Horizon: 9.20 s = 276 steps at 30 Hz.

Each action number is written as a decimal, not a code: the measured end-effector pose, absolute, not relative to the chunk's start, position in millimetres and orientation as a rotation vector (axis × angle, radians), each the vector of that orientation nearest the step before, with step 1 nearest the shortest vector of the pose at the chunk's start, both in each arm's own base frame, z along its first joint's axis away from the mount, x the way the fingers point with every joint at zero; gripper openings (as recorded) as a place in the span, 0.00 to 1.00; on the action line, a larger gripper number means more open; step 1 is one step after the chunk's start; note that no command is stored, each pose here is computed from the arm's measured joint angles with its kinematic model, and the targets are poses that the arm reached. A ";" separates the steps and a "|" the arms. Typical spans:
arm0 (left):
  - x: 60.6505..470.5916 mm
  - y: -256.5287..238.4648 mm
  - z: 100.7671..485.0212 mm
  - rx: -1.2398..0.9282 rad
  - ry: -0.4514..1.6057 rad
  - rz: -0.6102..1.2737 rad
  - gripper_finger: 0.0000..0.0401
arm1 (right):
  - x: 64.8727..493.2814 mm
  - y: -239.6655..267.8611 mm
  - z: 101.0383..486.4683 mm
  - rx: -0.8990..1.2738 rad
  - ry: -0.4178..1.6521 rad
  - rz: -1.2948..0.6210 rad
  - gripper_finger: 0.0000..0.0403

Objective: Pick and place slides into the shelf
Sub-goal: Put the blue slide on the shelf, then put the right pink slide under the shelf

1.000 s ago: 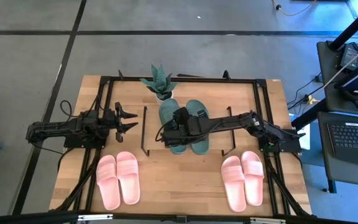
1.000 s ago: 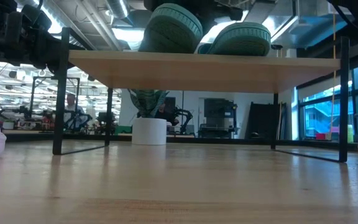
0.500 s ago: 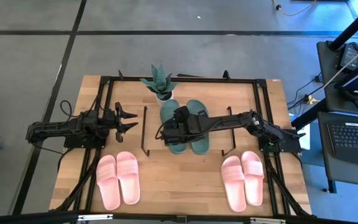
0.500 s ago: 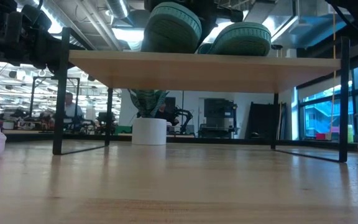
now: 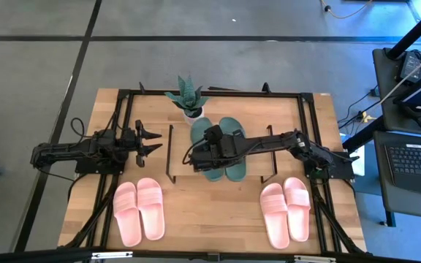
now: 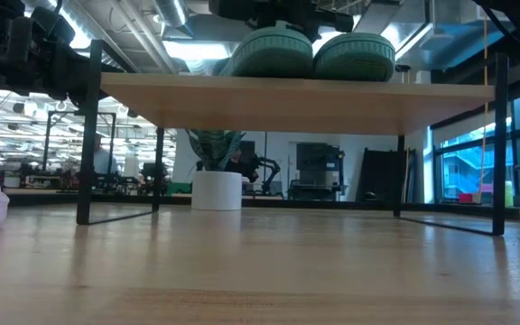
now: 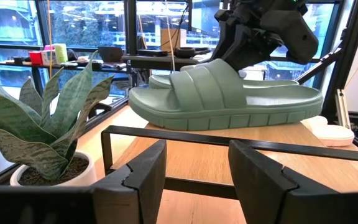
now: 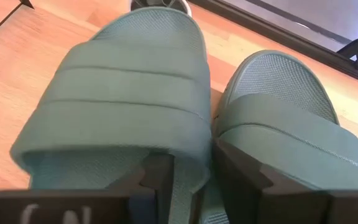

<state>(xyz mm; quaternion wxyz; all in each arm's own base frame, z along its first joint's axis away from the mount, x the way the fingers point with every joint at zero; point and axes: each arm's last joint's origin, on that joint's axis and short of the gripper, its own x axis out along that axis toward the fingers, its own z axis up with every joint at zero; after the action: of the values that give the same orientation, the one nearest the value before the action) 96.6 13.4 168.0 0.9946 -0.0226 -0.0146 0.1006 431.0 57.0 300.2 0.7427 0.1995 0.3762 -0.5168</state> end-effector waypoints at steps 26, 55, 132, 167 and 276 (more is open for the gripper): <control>96.6 13.4 168.0 -0.045 -0.029 0.202 0.42 | 419.4 65.9 321.4 0.463 0.825 -1.065 0.33; 96.6 13.5 168.0 -0.043 -0.029 0.202 0.42 | 348.8 203.1 351.3 -0.183 1.173 -0.154 0.33; 96.2 14.8 169.5 -0.030 -0.043 0.249 0.42 | 246.8 301.1 297.2 0.025 1.402 -0.217 0.33; 95.9 15.8 170.1 -0.018 -0.049 0.286 0.42 | 122.1 246.5 184.1 -0.041 1.501 -0.524 0.33; 95.9 15.8 169.5 0.035 -0.035 0.287 0.42 | 277.6 230.3 264.1 0.329 1.256 -0.278 0.04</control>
<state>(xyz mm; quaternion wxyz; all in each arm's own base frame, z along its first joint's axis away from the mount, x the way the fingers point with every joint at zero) 95.9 15.8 169.5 0.9894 0.0174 -0.0173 0.1430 277.6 230.3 264.1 0.7877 0.1527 0.5827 -0.1289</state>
